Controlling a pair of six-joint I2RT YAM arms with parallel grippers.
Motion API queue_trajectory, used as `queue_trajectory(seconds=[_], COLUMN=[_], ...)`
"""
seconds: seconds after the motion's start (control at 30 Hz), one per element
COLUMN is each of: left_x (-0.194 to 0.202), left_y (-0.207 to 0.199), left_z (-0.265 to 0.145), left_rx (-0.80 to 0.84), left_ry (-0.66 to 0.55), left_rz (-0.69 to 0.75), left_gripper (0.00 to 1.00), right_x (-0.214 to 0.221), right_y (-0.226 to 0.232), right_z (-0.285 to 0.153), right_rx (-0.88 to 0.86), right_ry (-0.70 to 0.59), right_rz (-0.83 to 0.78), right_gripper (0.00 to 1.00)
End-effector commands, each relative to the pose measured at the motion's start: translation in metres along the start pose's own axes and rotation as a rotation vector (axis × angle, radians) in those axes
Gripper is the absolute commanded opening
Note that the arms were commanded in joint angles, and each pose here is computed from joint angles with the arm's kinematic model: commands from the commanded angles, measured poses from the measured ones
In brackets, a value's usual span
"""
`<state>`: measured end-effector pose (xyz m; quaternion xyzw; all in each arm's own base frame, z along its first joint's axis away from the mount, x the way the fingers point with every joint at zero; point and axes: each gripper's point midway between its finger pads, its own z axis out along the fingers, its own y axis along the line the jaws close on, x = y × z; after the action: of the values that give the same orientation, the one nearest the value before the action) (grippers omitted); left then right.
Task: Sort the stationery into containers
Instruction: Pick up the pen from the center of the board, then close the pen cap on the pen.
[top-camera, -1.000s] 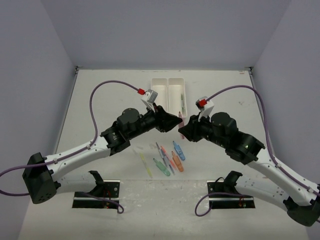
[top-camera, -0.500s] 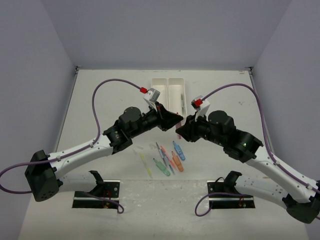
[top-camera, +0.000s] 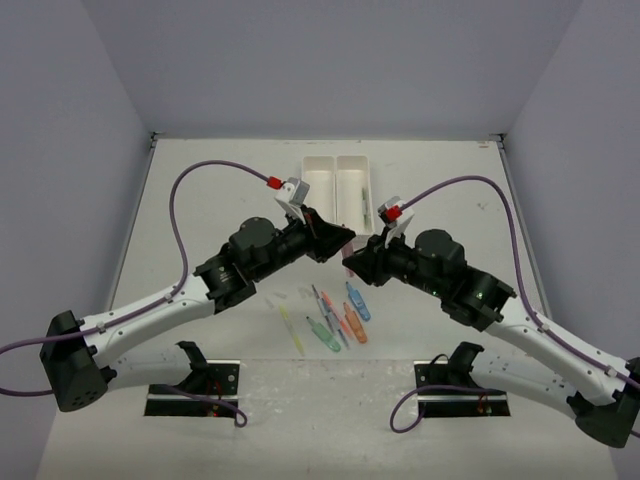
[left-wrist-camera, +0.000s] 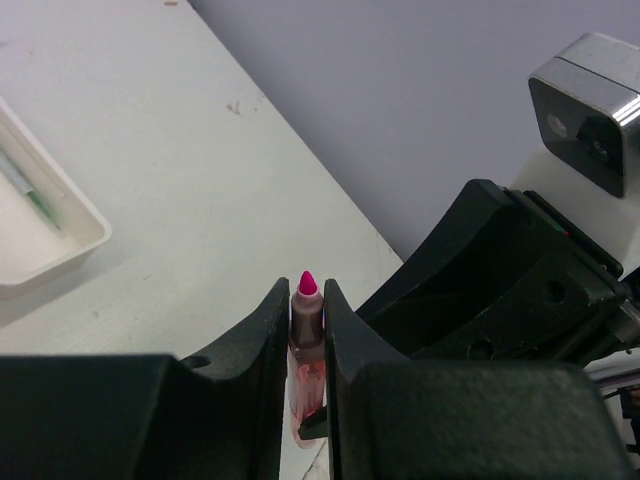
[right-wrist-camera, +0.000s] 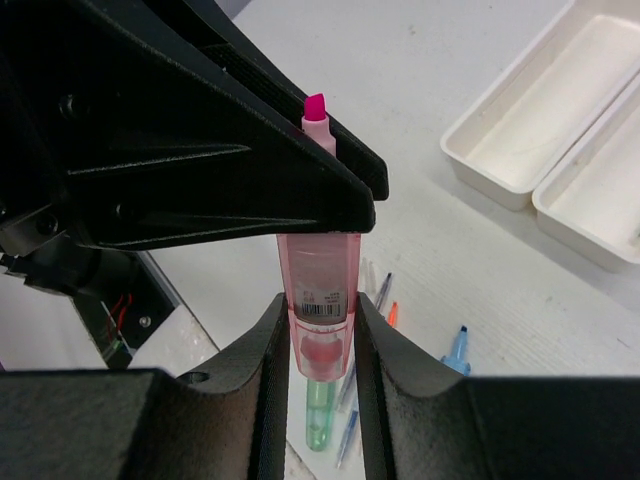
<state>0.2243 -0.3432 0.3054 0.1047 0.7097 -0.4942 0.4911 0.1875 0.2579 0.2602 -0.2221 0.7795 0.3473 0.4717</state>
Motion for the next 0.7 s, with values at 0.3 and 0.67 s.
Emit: queue_trajectory(seconds=[0.3,0.67], left_x=[-0.077,-0.056], left_y=[-0.030,-0.029], left_z=[-0.020,-0.014], left_rx=[0.062,0.090], left_ry=[-0.276,-0.197], left_rz=[-0.034,0.010], left_gripper=[0.00,0.00], right_x=[0.048,-0.004], right_y=[-0.021,0.024], right_z=[0.000,-0.034], right_rx=[0.058,-0.147], right_ry=[0.064,-0.027], right_rz=[0.054,0.278], right_gripper=[0.71,0.68])
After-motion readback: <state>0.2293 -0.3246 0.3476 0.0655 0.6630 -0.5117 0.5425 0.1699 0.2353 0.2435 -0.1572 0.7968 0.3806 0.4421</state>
